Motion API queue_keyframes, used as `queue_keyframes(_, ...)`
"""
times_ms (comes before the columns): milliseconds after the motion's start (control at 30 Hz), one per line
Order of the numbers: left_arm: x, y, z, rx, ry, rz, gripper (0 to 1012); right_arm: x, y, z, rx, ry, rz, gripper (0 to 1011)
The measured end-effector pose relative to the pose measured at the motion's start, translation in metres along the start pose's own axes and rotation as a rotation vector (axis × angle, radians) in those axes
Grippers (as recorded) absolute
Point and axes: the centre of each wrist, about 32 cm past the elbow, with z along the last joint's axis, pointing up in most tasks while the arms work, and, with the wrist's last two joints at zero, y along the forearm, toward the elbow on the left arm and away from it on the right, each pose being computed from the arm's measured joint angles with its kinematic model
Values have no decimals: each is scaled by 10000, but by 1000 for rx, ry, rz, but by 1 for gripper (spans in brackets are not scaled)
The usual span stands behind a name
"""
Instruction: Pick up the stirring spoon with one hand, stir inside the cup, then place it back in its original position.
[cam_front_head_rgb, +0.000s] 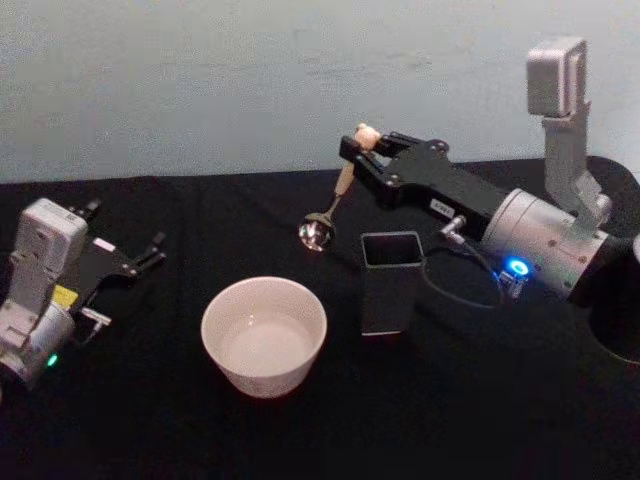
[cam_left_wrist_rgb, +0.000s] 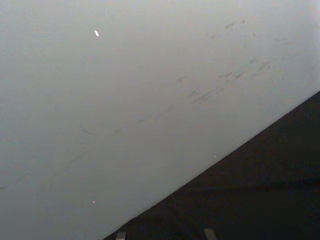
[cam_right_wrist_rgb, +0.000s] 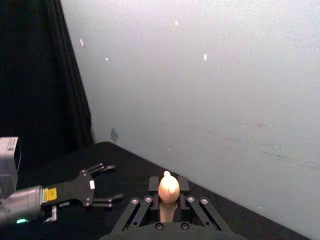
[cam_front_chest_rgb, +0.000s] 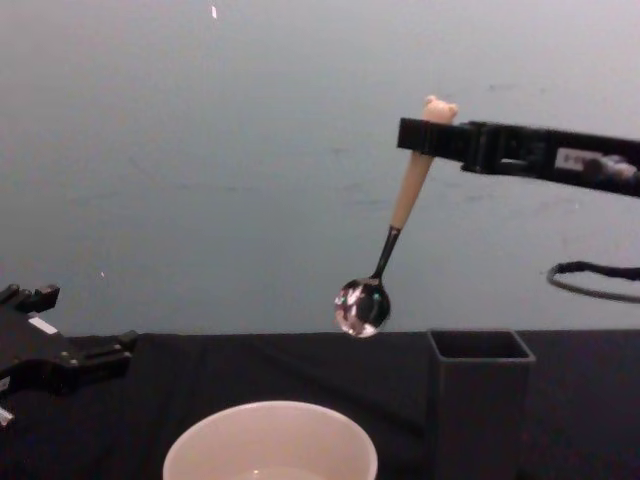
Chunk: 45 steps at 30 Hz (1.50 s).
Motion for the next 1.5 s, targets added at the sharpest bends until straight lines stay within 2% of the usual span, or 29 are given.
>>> queue_keyframes(433, 0, 0, 0, 0, 0, 0, 1001, 85, -184, 81, 16, 15, -31, 214)
queue_keyframes(933, 0, 0, 0, 0, 0, 0, 1001, 229, -432, 134, 31, -12, -59, 214)
queue_keyframes(1167, 0, 0, 0, 0, 0, 0, 1001, 278, -490, 99, 16, -35, -64, 214)
queue_keyframes(1500, 0, 0, 0, 0, 0, 0, 1001, 309, -516, -36, -41, -48, -71, 214)
